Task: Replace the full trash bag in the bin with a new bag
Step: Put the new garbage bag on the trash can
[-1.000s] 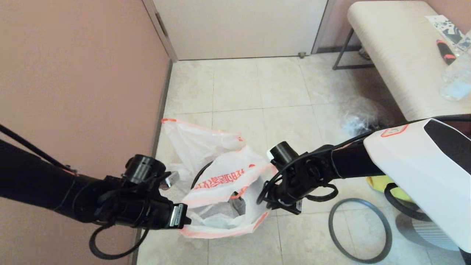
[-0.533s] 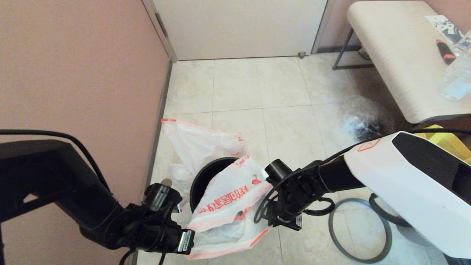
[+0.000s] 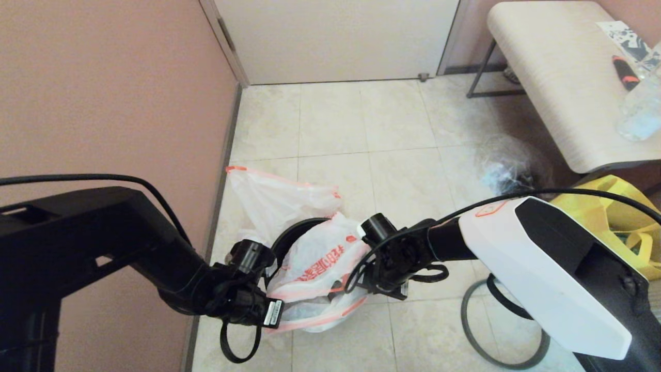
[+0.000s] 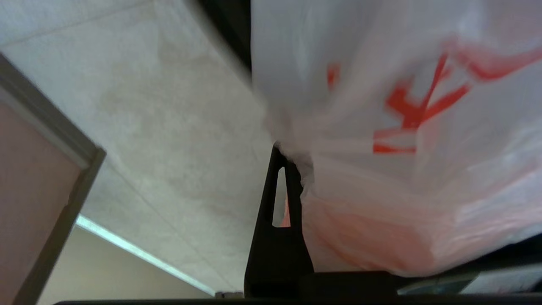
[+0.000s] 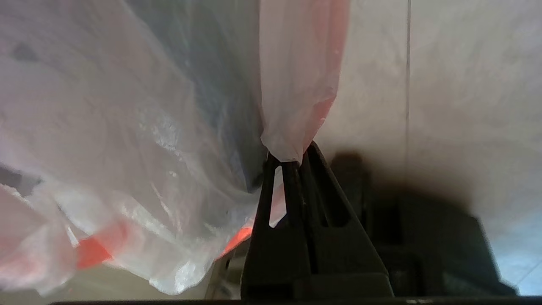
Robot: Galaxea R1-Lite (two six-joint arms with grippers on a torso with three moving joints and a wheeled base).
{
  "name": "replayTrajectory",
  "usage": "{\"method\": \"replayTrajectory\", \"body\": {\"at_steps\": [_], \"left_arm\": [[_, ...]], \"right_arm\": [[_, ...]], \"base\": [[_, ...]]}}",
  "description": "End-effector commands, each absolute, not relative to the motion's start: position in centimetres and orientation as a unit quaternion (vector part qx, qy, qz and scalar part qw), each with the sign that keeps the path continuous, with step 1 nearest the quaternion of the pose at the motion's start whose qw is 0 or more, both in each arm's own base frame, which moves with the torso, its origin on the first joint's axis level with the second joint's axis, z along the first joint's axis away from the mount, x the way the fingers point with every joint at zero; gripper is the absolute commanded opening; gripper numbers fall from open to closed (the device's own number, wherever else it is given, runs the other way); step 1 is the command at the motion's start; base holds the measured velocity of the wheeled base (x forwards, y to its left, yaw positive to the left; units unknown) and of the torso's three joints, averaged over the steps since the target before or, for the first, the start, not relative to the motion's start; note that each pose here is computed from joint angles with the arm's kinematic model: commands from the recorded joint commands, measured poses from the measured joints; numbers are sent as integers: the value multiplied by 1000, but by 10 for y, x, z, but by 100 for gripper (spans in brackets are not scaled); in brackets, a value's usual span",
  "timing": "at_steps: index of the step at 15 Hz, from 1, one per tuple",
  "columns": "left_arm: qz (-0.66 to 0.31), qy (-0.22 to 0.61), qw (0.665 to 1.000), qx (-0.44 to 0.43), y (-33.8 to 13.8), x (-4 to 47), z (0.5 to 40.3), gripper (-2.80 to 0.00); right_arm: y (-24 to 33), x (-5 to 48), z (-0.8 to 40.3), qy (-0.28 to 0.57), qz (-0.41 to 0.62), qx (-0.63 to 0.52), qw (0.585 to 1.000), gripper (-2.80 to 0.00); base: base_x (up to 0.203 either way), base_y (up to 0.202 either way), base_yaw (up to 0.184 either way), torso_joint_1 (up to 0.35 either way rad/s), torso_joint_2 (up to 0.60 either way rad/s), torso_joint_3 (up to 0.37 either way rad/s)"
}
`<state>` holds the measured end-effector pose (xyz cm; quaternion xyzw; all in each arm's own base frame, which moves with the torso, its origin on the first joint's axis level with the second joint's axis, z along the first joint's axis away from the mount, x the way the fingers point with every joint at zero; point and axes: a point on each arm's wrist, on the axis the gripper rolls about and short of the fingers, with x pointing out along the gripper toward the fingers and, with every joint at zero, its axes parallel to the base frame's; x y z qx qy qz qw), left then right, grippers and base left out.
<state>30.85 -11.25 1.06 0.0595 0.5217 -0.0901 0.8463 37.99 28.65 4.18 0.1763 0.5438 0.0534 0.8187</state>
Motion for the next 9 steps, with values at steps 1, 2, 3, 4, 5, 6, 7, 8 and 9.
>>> {"method": "replayTrajectory", "body": {"at_steps": [1,2,3,4,5,6,7,8,9], "left_arm": [[-90,525,844,64,-121,320,7,-280],[-94,530,840,67,-123,315,6,-280],[-96,532,838,67,-124,311,6,-280],[-99,535,836,67,-126,304,6,-280],[-101,534,837,66,-126,300,7,-280],[-101,534,837,66,-126,299,7,-280],[-100,536,835,67,-126,298,5,-280],[-99,538,834,67,-125,297,4,-280],[-98,541,833,68,-124,296,3,-280]], "right_arm": [[286,387,29,554,35,159,817,-280],[283,381,33,564,21,147,812,-280],[279,374,37,573,12,139,808,-280],[274,365,45,574,9,139,807,-280],[272,357,53,573,10,142,807,-280],[274,351,55,567,17,144,811,-280],[276,351,50,569,17,141,810,-280],[280,352,37,575,13,134,807,-280],[282,355,25,581,10,128,804,-280]], "base": [[0,0,0,0,0,0],[0,0,0,0,0,0],[0,0,0,0,0,0],[0,0,0,0,0,0],[0,0,0,0,0,0],[0,0,0,0,0,0],[0,0,0,0,0,0],[0,0,0,0,0,0],[0,0,0,0,0,0]]}}
